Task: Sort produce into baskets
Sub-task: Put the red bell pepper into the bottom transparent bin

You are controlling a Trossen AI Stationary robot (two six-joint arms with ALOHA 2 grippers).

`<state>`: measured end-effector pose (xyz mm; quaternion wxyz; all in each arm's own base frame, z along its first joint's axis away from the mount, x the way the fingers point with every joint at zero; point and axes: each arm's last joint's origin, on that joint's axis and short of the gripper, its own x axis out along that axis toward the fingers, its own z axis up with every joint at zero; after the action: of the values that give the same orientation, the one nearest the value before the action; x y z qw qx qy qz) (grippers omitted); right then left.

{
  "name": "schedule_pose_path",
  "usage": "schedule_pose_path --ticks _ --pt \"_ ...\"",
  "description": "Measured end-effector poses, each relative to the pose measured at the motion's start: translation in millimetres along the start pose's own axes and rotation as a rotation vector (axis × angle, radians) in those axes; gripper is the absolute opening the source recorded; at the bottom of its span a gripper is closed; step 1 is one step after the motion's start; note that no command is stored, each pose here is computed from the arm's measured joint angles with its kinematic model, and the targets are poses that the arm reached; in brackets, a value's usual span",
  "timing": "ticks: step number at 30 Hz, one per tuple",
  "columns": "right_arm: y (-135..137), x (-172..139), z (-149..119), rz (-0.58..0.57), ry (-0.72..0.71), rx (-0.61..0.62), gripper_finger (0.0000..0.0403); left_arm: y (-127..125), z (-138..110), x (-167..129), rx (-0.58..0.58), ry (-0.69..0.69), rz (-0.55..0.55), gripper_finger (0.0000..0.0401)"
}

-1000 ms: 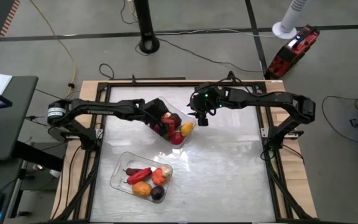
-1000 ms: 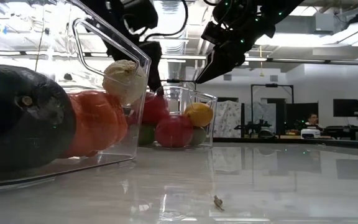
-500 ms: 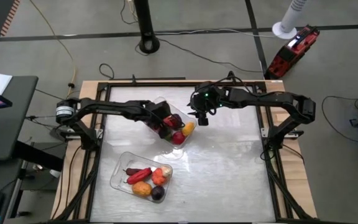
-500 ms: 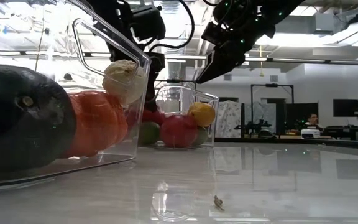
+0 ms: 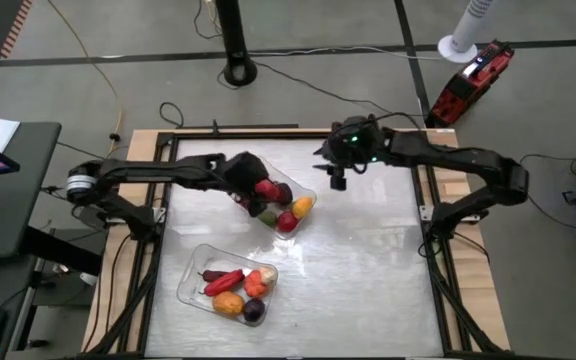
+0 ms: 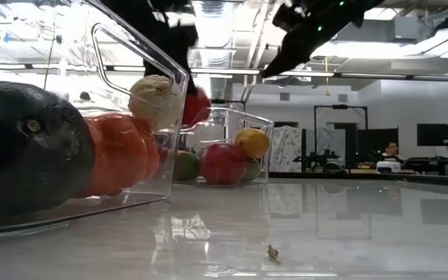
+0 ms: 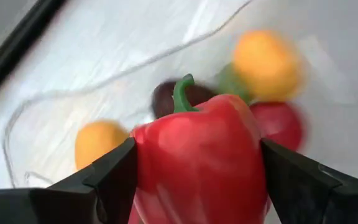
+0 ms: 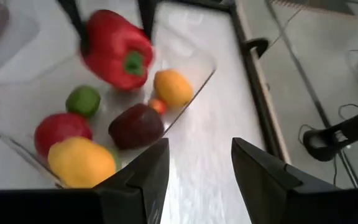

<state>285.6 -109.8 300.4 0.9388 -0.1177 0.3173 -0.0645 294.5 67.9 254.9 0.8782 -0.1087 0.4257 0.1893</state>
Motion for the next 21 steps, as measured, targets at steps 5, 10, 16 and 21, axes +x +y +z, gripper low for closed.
schedule_pose_path --ticks 5,10,16,21 --pt "0.0 -19.6 3.9 -0.013 -0.027 0.066 0.019 -20.7 1.1 -45.8 0.106 -0.123 -0.199 0.0277" --pt "5.5 -19.2 0.5 0.015 0.021 0.131 0.0186 -69.9 -21.0 -72.3 0.28 -0.079 -0.466 0.0282" --pt "6.5 -19.1 1.4 0.011 0.018 0.212 0.0185 -114.3 -63.8 -89.2 0.44 0.076 -0.533 0.0284" --pt "8.7 -19.4 -4.5 0.026 0.081 0.264 0.0185 -127.2 -85.9 -89.0 0.381 0.099 -0.438 0.0299"
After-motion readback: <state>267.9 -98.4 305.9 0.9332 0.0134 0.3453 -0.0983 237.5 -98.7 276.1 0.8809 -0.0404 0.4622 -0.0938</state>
